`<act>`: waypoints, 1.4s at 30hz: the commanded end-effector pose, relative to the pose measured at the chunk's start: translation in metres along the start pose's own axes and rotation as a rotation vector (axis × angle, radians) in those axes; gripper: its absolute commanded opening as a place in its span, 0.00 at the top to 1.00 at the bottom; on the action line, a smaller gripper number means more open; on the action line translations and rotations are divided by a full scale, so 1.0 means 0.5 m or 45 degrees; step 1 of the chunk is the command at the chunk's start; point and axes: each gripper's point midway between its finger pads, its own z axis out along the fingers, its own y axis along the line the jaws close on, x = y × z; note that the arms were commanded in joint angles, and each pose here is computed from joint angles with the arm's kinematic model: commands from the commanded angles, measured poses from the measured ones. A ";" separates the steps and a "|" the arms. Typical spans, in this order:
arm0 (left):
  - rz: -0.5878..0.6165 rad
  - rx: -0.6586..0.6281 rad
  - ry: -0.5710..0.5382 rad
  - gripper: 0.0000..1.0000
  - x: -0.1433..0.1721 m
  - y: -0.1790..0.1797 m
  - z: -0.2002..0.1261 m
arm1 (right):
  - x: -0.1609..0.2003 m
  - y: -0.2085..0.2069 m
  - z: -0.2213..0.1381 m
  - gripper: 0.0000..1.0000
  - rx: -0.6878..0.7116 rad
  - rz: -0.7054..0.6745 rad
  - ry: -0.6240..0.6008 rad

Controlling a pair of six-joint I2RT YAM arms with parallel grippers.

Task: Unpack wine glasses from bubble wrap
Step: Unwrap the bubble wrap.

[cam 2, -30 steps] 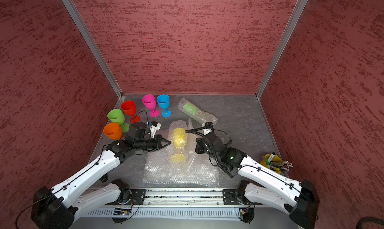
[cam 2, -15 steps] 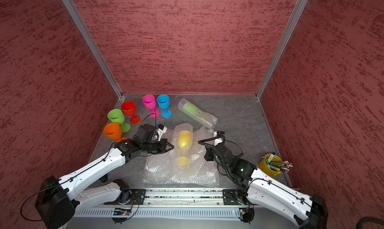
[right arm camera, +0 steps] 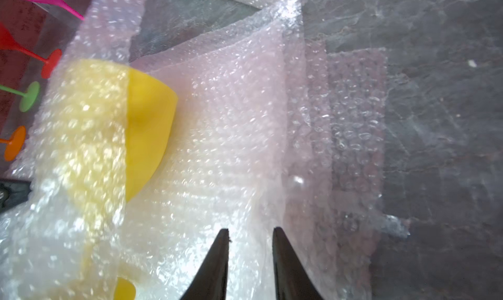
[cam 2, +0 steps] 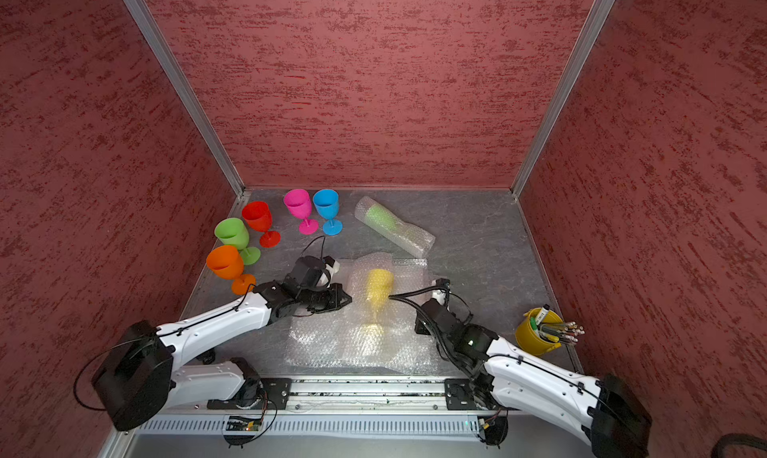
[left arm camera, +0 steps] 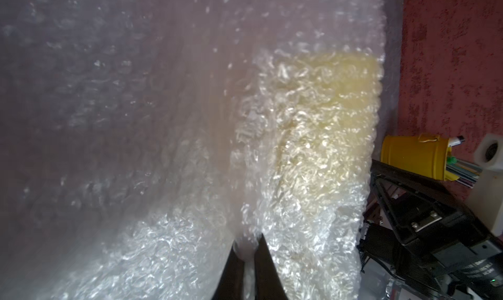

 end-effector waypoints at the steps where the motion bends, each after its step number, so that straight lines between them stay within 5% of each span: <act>1: -0.022 0.004 -0.061 0.72 -0.013 -0.008 -0.010 | -0.016 -0.016 0.007 0.57 0.095 0.004 -0.035; 5: -0.043 -0.023 -0.082 0.46 -0.008 0.000 -0.031 | -0.025 -0.015 0.009 0.55 0.140 -0.044 -0.034; 17: -0.063 0.021 -0.046 0.44 -0.002 -0.010 -0.033 | -0.061 0.042 -0.007 0.99 -0.013 -0.051 -0.042; 30: -0.076 0.023 -0.061 0.44 -0.012 -0.012 -0.064 | -0.093 0.037 -0.016 1.00 -0.023 -0.022 0.013; 34: -0.075 0.017 -0.063 0.44 -0.011 -0.009 -0.071 | -0.086 0.018 -0.013 0.55 0.002 0.009 0.051; 42: -0.078 0.022 -0.065 0.44 -0.014 -0.007 -0.080 | -0.077 0.016 0.016 0.53 -0.111 0.136 0.113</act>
